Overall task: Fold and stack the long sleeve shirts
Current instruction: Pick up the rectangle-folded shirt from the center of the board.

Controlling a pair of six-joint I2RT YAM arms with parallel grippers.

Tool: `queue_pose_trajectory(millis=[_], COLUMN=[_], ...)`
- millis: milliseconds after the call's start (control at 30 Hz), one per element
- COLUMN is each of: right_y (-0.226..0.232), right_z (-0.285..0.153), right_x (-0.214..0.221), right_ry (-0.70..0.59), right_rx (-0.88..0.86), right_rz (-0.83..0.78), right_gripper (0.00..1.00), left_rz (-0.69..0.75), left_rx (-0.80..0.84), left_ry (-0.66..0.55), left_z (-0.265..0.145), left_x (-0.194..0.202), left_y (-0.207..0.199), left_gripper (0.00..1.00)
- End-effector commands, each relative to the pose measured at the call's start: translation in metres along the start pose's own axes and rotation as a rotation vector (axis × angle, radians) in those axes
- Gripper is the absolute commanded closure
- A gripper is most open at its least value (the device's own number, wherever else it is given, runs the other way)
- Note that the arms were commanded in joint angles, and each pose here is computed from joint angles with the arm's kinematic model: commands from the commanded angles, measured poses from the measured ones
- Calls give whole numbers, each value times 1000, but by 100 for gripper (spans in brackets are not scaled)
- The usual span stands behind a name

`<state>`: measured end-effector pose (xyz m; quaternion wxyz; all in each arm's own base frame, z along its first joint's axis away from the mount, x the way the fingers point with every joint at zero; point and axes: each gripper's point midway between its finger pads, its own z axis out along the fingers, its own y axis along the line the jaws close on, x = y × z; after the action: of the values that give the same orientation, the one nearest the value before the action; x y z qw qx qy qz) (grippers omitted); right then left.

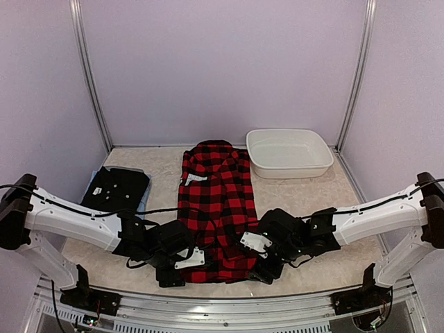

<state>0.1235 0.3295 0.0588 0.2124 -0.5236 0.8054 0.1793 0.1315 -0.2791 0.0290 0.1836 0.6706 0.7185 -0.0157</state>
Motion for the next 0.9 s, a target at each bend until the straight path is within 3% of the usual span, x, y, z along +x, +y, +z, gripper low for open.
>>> queue_pose_trajectory(millis=[0,267,400,600,733,867], right_y=[2,4,5,0,2,7], right_z=[9,26,32,36,40,39], right_x=[11,30,37,47,51,53], right_ry=[71,140,167,193,205,204], right_rx=[8,-5,-6,27,38,25], right_rz=[-29,4,14,43,38,34], right_gripper=[24,30,40,47,58,74], left_rz=[34,35,37,62,59,61], left_rx=[47,53,91,139,175,234], left_ry=[11,31,54,36,44,65], left_z=[11,18,20,17,20,23], left_x=[8,14,19,24,25,27], left_y=[-11,-12,-19,-28,-34,-43], left_gripper=[15,25,31,36,45,62])
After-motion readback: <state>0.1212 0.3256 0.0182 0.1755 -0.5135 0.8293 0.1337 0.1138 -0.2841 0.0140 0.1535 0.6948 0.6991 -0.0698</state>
